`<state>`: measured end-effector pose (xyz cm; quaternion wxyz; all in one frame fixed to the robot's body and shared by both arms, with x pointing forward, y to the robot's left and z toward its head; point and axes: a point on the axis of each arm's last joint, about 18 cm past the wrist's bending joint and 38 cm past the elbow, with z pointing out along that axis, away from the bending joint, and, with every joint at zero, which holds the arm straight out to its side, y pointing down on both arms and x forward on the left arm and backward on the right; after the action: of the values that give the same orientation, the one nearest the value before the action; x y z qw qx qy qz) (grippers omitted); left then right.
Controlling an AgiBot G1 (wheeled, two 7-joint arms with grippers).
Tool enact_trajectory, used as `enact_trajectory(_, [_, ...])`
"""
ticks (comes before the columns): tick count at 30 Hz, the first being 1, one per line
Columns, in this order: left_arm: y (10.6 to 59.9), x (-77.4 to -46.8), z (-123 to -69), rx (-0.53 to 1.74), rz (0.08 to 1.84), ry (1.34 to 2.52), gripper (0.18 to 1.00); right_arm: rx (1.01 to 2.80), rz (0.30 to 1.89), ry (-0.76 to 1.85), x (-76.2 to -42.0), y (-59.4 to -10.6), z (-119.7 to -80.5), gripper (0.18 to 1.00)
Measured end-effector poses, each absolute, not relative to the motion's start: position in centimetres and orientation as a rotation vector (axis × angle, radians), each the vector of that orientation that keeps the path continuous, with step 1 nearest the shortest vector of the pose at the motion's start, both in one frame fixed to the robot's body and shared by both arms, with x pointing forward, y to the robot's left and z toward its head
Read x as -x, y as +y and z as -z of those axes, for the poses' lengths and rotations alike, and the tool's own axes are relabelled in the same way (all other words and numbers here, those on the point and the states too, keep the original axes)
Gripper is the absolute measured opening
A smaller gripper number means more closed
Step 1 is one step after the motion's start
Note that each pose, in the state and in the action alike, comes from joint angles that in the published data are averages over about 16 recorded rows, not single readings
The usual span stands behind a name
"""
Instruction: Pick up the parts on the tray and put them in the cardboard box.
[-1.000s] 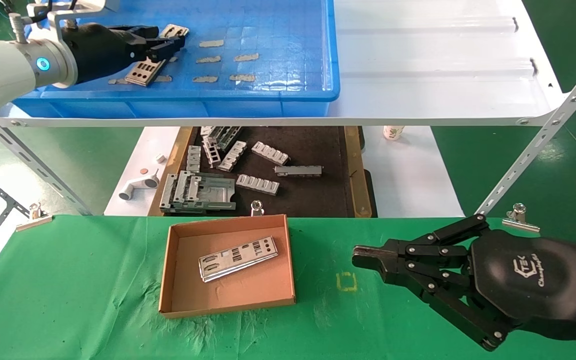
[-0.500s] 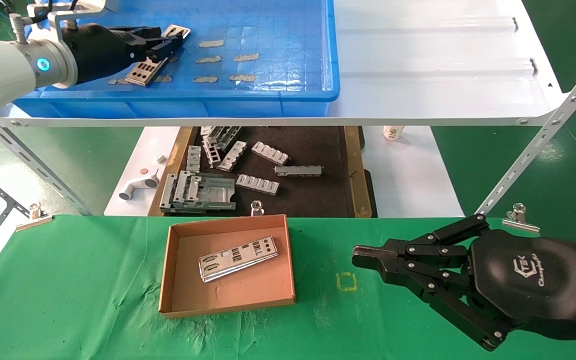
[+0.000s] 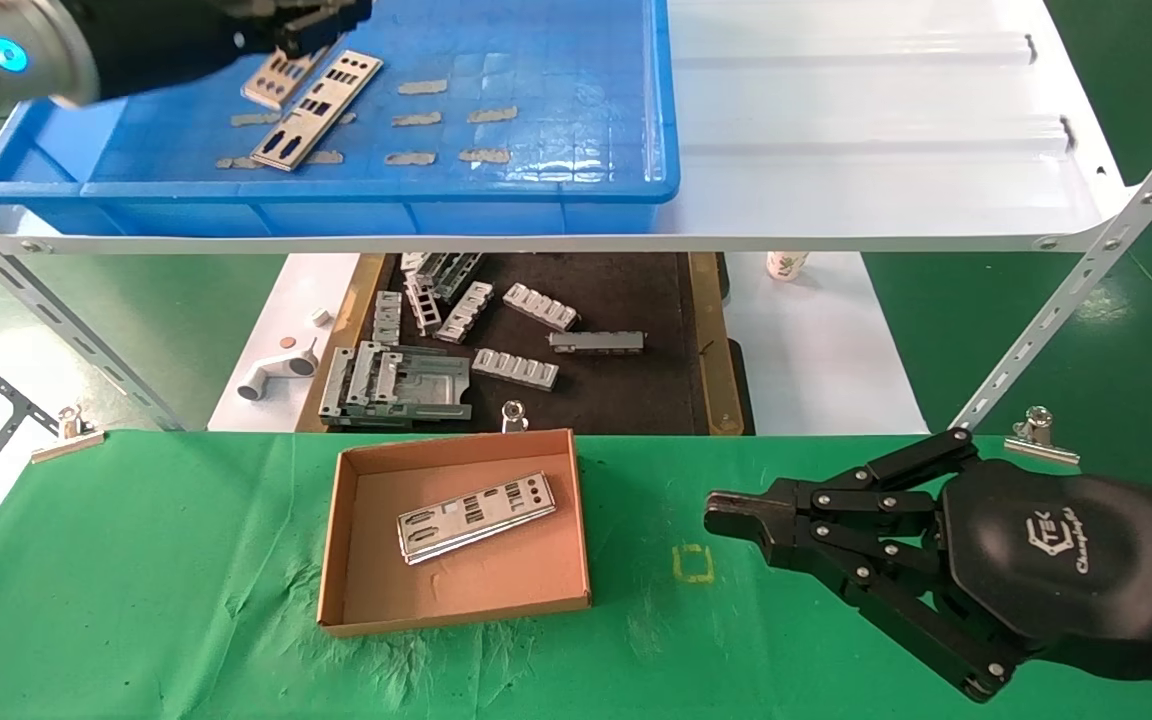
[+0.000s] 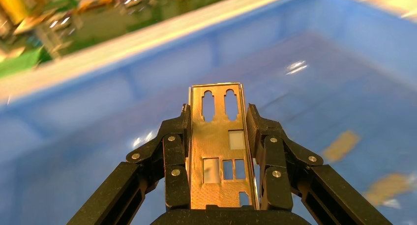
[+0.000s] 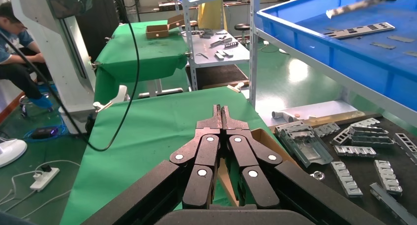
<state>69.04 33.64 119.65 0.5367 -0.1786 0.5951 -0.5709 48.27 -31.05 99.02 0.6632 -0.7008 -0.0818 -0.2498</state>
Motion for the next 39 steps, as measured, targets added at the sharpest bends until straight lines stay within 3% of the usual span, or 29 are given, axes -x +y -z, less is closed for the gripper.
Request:
enact_trajectory(11, [32.1,-62.4,-118.4,0.000,1.397,1.653,0.435,1.584,0.565,-0.185,-48.3,-31.1,-99.0,0.191])
enact_trajectory(17, [31.6,-60.4,-116.6,-0.159,1.377,1.749,0.434,1.584,0.565,-0.185,-48.3,-31.1,-99.0,0.191])
enact_trajectory(28, [30.5,-60.4,-111.2,-0.272,1.291,1.905,0.434,1.584,0.565,-0.185,-48.3,-31.1,-99.0,0.191])
enact_trajectory(39, [29.3,-62.4,-103.3,-0.249,1.199,2.084,0.434,1.584,0.565,-0.185,-48.3,-31.1,-99.0,0.191])
